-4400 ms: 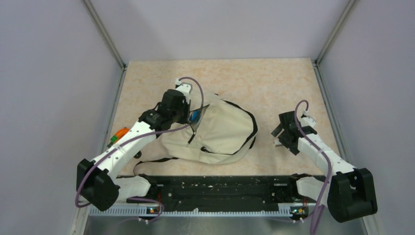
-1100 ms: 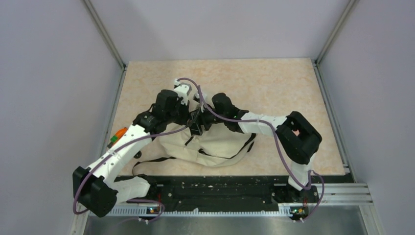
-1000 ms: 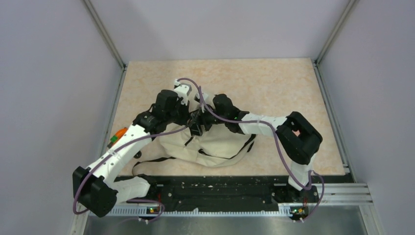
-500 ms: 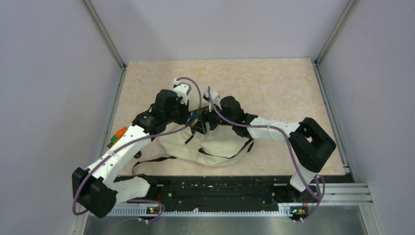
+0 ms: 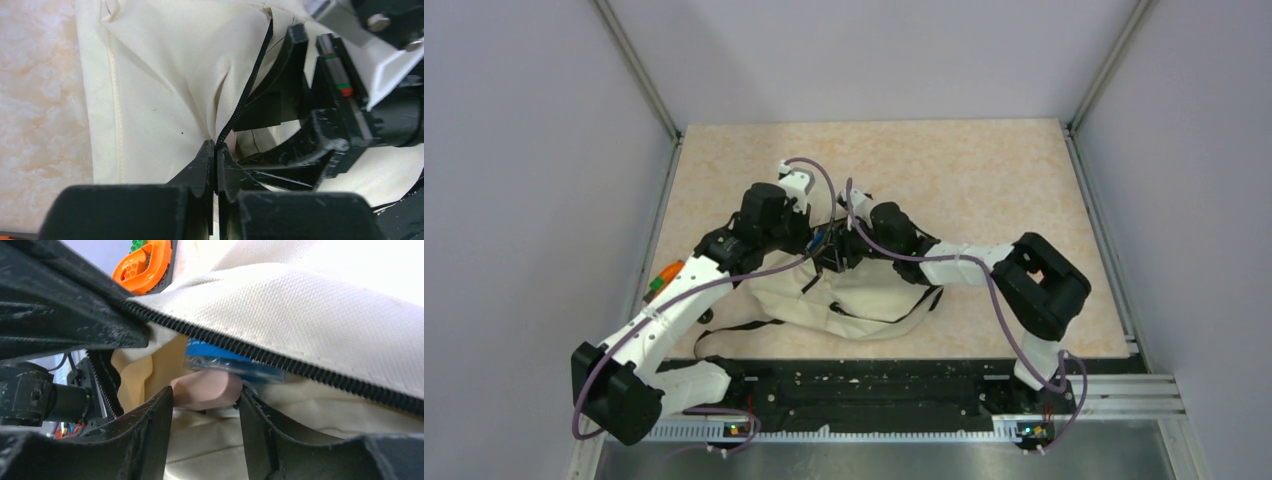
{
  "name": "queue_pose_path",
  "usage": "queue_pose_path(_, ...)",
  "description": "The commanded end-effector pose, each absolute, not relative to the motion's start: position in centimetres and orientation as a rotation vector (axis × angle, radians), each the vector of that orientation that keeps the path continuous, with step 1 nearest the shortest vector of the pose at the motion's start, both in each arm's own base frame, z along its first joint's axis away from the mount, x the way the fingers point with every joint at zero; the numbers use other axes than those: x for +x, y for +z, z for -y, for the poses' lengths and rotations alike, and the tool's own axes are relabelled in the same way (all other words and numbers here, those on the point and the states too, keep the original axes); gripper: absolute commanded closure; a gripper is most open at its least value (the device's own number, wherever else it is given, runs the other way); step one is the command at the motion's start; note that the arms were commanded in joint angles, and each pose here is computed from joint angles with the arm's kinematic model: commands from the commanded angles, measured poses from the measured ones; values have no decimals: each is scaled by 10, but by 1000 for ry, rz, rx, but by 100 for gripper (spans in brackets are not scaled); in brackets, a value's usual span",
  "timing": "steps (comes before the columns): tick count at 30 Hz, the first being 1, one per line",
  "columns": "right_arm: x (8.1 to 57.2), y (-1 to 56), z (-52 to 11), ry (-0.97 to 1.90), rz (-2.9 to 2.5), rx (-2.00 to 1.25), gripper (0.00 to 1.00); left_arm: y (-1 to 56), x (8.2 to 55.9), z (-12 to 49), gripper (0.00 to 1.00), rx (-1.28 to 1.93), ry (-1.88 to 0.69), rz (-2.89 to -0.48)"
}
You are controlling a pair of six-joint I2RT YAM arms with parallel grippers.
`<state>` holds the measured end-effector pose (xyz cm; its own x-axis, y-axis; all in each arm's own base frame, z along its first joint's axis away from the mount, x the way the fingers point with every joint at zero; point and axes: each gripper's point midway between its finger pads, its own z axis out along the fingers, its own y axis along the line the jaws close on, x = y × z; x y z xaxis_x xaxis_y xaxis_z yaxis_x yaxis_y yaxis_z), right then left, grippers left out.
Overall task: Pack the student bag
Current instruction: Place the stationery in the student bag, then pick up the stationery from the center of the board.
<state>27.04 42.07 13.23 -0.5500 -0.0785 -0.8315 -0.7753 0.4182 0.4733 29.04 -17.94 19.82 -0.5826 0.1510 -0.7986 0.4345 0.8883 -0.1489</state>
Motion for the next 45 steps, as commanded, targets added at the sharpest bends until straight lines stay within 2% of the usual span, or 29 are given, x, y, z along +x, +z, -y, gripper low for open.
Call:
queue_pose_path(1,269,156,-453,1309,-1788,-761,53,233,300,190,100,408,-474,-2051)
queue_pose_path(8,270,157,-455,1262,-1788,-774,52,231,301,191,100,409,-476,-2059)
queue_pose_path(10,273,159,-445,1200,-1798,-767,41,231,301,191,100,406,-473,-2059)
queue_pose_path(12,275,159,-432,1122,-1825,-758,25,231,302,189,100,401,-460,-2060)
queue_pose_path(17,276,161,-385,930,-1914,-693,18,233,303,183,100,384,-429,-2051)
queue_pose_path(25,277,180,-278,710,-2034,-437,17,228,304,183,100,382,-422,-2068)
queue_pose_path(31,294,157,-140,332,-2201,89,17,223,308,179,100,353,-389,-2100)
queue_pose_path(37,288,120,-25,63,-2220,586,20,225,305,180,100,347,-406,-2099)
queue_pose_path(41,281,105,22,-98,-2155,763,20,227,304,182,100,343,-420,-2096)
queue_pose_path(45,283,95,42,-110,-2123,877,20,226,302,187,100,352,-458,-2106)
